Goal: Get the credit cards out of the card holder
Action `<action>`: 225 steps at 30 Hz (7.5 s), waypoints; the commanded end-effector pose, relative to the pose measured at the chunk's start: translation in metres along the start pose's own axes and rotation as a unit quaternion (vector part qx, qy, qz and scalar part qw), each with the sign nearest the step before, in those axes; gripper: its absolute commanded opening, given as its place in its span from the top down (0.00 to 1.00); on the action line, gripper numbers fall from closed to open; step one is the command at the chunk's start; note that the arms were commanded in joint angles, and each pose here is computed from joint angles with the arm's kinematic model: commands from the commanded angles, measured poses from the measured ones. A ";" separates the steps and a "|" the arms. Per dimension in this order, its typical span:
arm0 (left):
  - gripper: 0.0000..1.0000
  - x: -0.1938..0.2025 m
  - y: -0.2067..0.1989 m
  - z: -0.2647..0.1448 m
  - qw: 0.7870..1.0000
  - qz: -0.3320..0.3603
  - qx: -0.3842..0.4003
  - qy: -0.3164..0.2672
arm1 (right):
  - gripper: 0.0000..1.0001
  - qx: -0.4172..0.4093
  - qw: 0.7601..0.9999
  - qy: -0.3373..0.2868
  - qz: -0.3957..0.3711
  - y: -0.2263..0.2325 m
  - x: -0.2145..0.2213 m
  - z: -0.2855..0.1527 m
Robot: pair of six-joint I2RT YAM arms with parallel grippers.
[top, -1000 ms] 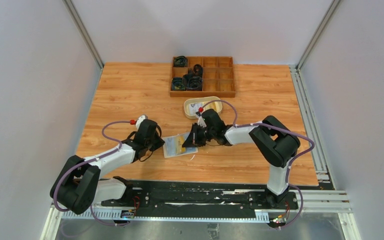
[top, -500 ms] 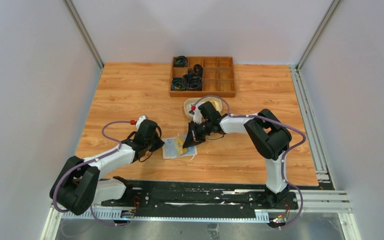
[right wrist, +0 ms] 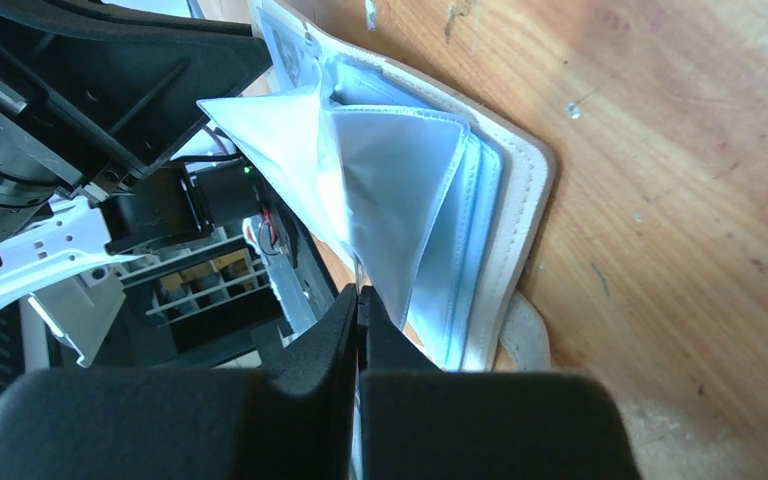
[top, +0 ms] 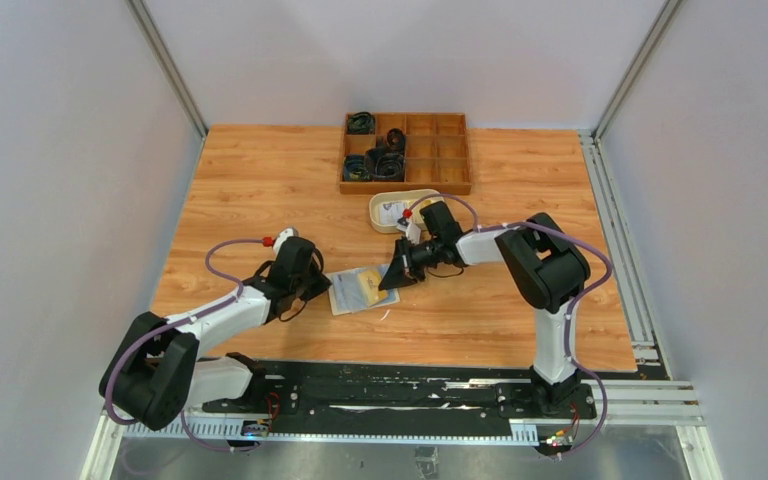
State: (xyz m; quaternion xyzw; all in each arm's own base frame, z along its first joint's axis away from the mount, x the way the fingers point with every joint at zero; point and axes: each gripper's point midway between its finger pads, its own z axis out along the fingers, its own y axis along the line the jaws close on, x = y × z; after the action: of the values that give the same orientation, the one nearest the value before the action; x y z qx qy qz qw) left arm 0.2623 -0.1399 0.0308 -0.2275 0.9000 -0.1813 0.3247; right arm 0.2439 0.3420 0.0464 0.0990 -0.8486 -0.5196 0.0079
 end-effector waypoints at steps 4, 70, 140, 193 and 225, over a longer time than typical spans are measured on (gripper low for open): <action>1.00 -0.011 0.014 -0.002 0.999 0.016 -0.036 -0.024 | 1.00 -0.018 0.998 -0.001 0.052 -0.014 0.004 0.000; 1.00 -0.007 -0.004 0.000 1.000 -0.002 0.024 -0.015 | 1.00 0.134 0.987 0.016 -0.091 0.031 0.019 -0.005; 1.00 -0.009 0.004 -0.003 1.000 0.020 0.003 -0.015 | 1.00 0.297 0.916 -0.153 -0.223 0.041 -0.071 -0.115; 1.00 -0.005 0.009 0.001 0.999 0.031 -0.002 -0.010 | 0.81 0.314 0.925 -0.209 -0.039 -0.077 -0.180 -0.157; 1.00 -0.016 -0.005 -0.004 0.999 0.018 0.024 -0.027 | 0.28 0.280 0.887 -0.126 -0.346 0.081 -0.010 0.015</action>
State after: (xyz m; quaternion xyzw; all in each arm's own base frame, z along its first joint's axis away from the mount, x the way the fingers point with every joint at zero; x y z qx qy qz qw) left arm 0.2648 -0.1331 0.0342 -0.2066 0.8997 -0.1797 0.3399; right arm 0.2379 0.3743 0.1154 0.3333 -0.8717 -0.2503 -0.2576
